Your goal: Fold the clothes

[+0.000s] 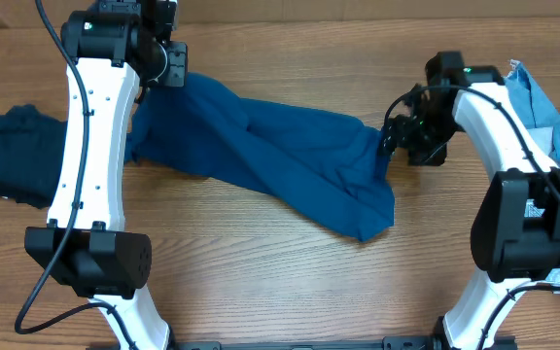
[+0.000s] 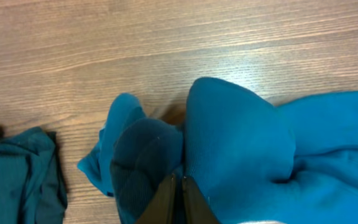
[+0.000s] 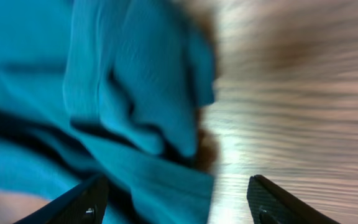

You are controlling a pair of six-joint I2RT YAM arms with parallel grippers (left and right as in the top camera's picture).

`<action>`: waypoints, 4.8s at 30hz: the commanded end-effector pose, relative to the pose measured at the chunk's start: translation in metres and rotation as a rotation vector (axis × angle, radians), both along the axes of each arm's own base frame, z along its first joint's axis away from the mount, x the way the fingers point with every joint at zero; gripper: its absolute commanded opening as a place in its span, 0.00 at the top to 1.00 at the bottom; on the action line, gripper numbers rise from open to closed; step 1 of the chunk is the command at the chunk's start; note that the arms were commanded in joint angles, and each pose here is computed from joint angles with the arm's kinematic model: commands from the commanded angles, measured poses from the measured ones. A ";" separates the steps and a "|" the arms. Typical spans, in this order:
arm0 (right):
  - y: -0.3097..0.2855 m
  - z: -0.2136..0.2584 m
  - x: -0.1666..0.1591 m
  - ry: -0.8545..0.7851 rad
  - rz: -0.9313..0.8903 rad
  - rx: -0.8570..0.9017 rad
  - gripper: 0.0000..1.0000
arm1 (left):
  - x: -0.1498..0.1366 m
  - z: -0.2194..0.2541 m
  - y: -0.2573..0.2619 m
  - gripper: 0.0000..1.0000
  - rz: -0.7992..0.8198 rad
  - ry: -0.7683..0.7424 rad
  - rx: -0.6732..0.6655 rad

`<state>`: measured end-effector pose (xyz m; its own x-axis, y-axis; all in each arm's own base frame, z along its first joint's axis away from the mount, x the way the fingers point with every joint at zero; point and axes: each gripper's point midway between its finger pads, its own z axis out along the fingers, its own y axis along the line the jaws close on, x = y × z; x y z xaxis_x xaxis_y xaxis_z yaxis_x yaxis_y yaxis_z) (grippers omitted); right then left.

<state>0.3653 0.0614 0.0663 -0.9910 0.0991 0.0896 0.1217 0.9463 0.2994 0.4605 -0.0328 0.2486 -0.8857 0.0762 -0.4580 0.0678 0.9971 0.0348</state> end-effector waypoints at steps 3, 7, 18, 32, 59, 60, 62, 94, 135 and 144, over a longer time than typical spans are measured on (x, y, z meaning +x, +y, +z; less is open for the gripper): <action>0.029 -0.012 -0.036 0.087 0.127 0.128 0.28 | -0.001 0.010 0.003 0.93 0.021 -0.023 0.008; 0.030 -0.011 -0.040 0.103 0.133 0.129 0.34 | -0.002 0.010 0.003 0.92 0.021 -0.023 0.008; 0.014 0.019 -0.083 0.249 0.000 0.012 0.26 | 0.010 0.017 0.018 0.93 0.073 -0.079 0.026; 0.053 -0.004 -0.111 0.313 0.054 0.083 0.48 | 0.011 0.017 0.014 0.91 0.063 -0.079 0.009; -0.059 0.260 0.058 -0.770 -0.050 -0.171 0.96 | -0.012 0.133 0.012 0.96 0.051 -0.372 -0.037; -0.051 0.273 0.058 -0.815 -0.003 -0.138 0.96 | -0.016 0.140 0.012 0.96 0.051 -0.388 -0.038; -0.049 0.284 0.058 -0.841 -0.003 -0.133 0.96 | -0.024 0.149 0.013 0.96 0.051 -0.407 -0.040; -0.059 0.190 0.019 -0.350 -0.132 -0.154 0.30 | -0.005 -0.008 -0.024 0.45 -0.135 0.053 -0.140; -0.056 0.185 0.027 -0.353 -0.129 -0.132 0.27 | 0.022 -0.105 -0.035 0.96 -0.002 0.325 -0.198; -0.056 0.184 0.025 -0.343 -0.129 -0.132 0.28 | 0.003 -0.124 0.014 0.63 0.137 0.424 -0.159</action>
